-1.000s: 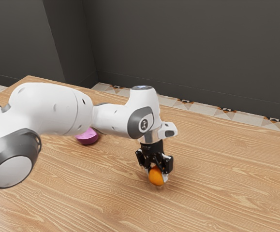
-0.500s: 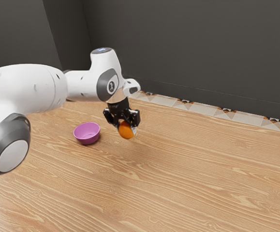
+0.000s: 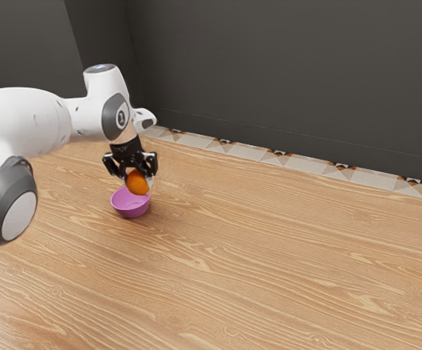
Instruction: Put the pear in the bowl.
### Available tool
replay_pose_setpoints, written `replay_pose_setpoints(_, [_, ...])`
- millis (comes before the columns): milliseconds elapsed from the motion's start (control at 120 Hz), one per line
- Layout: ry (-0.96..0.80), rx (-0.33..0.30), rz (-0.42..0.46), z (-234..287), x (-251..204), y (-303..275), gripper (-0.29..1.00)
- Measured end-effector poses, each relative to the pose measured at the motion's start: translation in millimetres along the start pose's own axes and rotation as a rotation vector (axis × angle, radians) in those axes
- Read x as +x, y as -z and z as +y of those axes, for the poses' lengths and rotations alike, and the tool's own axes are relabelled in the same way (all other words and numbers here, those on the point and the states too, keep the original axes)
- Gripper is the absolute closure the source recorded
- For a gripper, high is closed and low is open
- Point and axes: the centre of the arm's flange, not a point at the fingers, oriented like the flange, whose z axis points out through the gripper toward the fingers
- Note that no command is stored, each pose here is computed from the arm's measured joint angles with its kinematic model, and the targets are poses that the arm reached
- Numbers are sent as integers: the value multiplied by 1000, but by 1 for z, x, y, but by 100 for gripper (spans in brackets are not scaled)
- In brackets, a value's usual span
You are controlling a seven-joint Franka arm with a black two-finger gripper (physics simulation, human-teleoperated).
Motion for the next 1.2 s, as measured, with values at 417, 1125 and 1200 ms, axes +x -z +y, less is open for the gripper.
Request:
replay_pose_setpoints(417, [74, 10, -36, -48, 13, -32, 31])
replay_pose_setpoints(1125, [23, 10, 14, -21, 20, -30, 8])
replay_pose_setpoints(1200, [-20, 11, 44, 1, 16, 0, 6])
